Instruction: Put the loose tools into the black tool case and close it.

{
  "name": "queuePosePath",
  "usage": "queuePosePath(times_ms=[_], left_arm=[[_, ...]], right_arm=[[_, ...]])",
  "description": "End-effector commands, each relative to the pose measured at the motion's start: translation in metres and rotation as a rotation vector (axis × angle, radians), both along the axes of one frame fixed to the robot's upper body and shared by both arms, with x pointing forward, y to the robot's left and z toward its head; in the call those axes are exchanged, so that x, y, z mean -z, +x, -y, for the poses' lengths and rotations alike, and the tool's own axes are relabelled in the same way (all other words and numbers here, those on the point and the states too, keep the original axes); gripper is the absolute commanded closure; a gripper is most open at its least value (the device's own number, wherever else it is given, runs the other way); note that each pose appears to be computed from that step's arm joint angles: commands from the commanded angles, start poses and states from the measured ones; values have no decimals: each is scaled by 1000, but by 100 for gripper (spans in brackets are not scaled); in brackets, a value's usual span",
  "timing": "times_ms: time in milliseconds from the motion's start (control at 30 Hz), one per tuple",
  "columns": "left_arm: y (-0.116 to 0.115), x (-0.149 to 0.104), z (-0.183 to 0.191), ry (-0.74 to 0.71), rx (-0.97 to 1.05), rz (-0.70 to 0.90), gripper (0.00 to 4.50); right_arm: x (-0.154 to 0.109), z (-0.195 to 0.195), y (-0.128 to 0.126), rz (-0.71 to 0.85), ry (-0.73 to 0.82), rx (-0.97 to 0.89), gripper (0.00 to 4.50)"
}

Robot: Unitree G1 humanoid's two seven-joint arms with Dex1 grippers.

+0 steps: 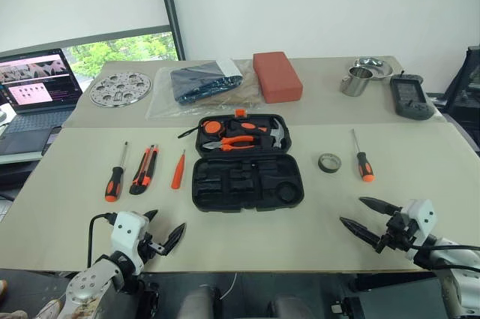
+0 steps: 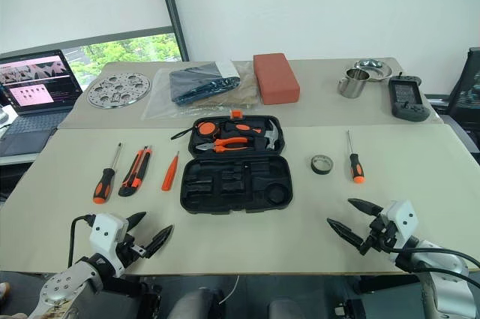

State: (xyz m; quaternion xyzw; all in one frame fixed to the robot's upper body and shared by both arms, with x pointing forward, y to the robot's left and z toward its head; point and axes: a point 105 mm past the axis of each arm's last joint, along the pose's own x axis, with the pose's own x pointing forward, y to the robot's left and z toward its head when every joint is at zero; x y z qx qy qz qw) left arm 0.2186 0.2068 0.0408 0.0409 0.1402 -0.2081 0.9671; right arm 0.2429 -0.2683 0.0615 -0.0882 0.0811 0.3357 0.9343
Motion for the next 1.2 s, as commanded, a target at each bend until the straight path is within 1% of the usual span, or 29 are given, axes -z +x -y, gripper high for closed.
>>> queuePosePath(times_ms=[33,167,500,567,633,667,700,767,800,833,900,933,1000,1033,1133,1200], left_arm=[[2,1,-3,-11,-12,11,0],[7,-2,-7,-39,-31,32,0],[4,-6,-10,-37,-44,52,0],[8,-27,-12,-38,-45,158,0],[20,-53,-24,-24,-126,274,0],[25,-61,-31,-13,-174,308,0],[30,-69,-40,-6,-235,340,0],[39,-76,-58,14,-337,351,0],[45,-81,-67,-10,-402,357,0],[50,-84,-73,-44,-451,344,0],[57,-82,-78,-47,-496,298,0],[59,-80,-81,-18,-512,277,0],[65,-69,-88,46,-569,185,0],[67,-63,-91,41,-600,136,0],[71,-54,-90,64,-600,67,0],[73,-51,-90,63,-608,47,0]], right_arm=[[-18,4,2,52,2,-17,5],[-19,5,2,39,-12,-43,5],[-23,3,5,41,-16,-71,5],[-26,1,6,48,-20,-90,5],[-45,-11,13,91,55,-120,5],[-53,-19,17,108,88,-141,5],[-62,-29,20,120,114,-175,5],[-74,-49,23,133,126,-256,5],[-79,-61,25,139,127,-302,5],[-84,-70,26,145,126,-339,5],[-92,-83,29,154,128,-385,5],[-97,-89,30,162,130,-408,5],[-112,-106,37,197,116,-469,5],[-119,-114,39,214,114,-501,5],[-129,-127,37,231,116,-558,5],[-131,-131,35,235,113,-572,5]])
